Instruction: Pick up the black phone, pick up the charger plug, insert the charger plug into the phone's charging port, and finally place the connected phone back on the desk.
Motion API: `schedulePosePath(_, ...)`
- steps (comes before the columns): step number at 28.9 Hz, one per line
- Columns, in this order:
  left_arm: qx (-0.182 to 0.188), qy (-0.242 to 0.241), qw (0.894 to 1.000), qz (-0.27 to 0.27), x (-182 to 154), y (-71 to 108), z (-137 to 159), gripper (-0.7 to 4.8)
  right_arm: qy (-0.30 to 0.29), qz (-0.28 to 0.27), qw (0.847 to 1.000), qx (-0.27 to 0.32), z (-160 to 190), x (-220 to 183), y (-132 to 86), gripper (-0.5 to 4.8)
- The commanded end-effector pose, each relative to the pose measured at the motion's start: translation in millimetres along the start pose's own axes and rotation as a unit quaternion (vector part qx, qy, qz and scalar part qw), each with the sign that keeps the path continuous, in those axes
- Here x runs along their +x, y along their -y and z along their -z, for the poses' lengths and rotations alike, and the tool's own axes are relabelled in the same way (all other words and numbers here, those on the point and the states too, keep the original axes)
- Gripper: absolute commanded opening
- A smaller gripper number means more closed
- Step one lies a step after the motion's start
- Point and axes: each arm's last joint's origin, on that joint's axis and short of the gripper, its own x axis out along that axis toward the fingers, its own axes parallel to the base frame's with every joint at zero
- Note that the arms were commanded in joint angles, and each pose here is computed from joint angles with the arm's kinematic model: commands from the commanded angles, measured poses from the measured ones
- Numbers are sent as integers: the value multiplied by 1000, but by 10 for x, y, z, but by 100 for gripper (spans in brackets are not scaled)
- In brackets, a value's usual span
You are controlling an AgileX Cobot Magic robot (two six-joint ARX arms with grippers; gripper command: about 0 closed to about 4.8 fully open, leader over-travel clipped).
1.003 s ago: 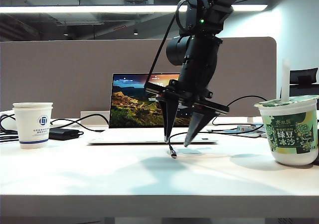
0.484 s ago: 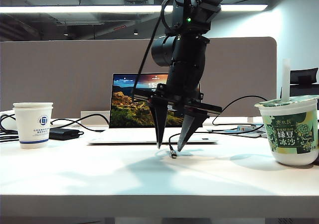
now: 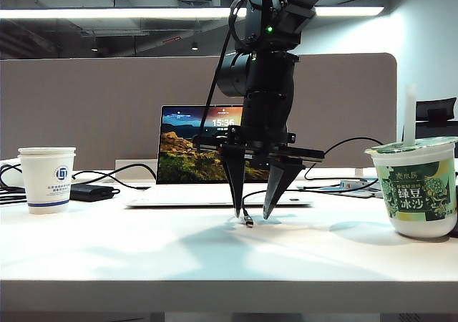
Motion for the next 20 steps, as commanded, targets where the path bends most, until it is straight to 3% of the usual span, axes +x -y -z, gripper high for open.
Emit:
schedulePosePath(1,2,30,1000,-2,-20,-10,-84,-7,1,3,1000,1,12,-16,-4,198)
schedulePosePath(14,2,30,1000,-2,-21,-10,-85,-7,-15,6,1000,-9,50,111,-92,198)
schedulePosePath(16,2,30,1000,-2,-21,-10,-84,-7,-16,7,1000,-9,51,113,-91,159)
schedulePosePath(20,2,30,1000,-2,-21,-10,-85,-7,-21,9,1000,-9,60,112,-85,17)
